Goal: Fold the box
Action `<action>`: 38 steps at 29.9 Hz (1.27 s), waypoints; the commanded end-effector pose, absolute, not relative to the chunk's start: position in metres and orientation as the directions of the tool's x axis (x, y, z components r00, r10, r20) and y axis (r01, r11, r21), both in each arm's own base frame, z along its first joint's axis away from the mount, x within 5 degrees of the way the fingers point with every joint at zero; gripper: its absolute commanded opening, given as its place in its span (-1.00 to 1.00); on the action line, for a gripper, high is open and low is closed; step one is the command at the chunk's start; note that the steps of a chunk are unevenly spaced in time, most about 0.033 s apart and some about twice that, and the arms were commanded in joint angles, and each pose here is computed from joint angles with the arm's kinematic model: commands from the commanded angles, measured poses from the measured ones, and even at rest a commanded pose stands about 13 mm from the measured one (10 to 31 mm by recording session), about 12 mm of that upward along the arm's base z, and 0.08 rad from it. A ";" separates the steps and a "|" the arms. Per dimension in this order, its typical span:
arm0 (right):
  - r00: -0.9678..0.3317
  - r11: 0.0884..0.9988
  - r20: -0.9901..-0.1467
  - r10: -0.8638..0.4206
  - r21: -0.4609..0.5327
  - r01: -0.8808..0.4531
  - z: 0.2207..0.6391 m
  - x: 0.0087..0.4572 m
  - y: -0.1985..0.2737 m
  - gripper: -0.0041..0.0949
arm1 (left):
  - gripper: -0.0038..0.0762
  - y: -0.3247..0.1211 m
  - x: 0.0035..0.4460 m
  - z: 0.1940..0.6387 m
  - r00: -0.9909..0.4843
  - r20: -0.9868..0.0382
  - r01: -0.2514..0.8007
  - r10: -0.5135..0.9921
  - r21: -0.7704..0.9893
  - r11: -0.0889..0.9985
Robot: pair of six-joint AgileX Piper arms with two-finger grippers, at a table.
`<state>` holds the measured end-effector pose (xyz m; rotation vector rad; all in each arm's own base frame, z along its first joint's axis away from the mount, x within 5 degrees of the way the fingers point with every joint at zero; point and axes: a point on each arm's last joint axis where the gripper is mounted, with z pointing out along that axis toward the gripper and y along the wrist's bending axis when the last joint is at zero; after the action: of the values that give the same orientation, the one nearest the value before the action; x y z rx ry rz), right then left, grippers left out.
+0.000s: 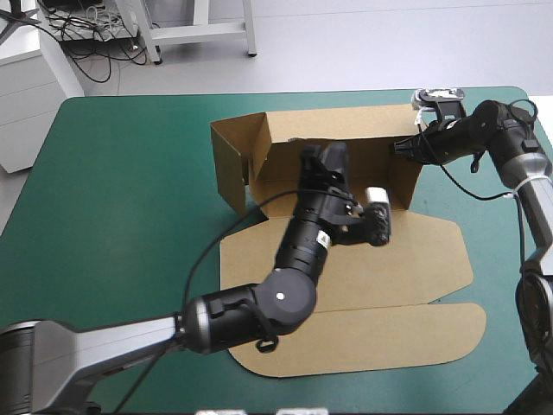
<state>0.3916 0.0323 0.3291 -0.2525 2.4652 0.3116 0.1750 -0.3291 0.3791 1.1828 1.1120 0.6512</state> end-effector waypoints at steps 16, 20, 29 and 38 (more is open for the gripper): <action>-0.804 0.929 -0.583 -0.118 0.222 -0.297 0.426 0.302 0.055 -0.91 | -0.91 -0.063 0.188 0.513 -0.040 -0.874 -0.177 0.484 0.483 0.858; -0.811 0.938 -0.567 -0.144 0.184 -0.295 0.425 0.287 0.074 -0.91 | -0.91 -0.035 0.196 0.503 -0.162 -0.902 -0.196 0.400 0.427 0.883; -0.879 0.941 -0.441 -0.182 0.181 -0.286 0.385 0.279 0.089 -0.92 | -0.91 -0.004 0.219 0.471 -0.410 -0.869 -0.100 0.279 0.346 0.933; -0.880 0.942 -0.400 -0.258 0.098 -0.321 0.341 0.324 0.095 -0.89 | -0.91 0.006 0.241 0.448 -0.529 -0.816 -0.005 0.231 0.275 0.961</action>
<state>0.3209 0.0952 0.3344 -0.3727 2.7537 0.2462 0.2407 0.0066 0.4368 0.1444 2.1760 0.3245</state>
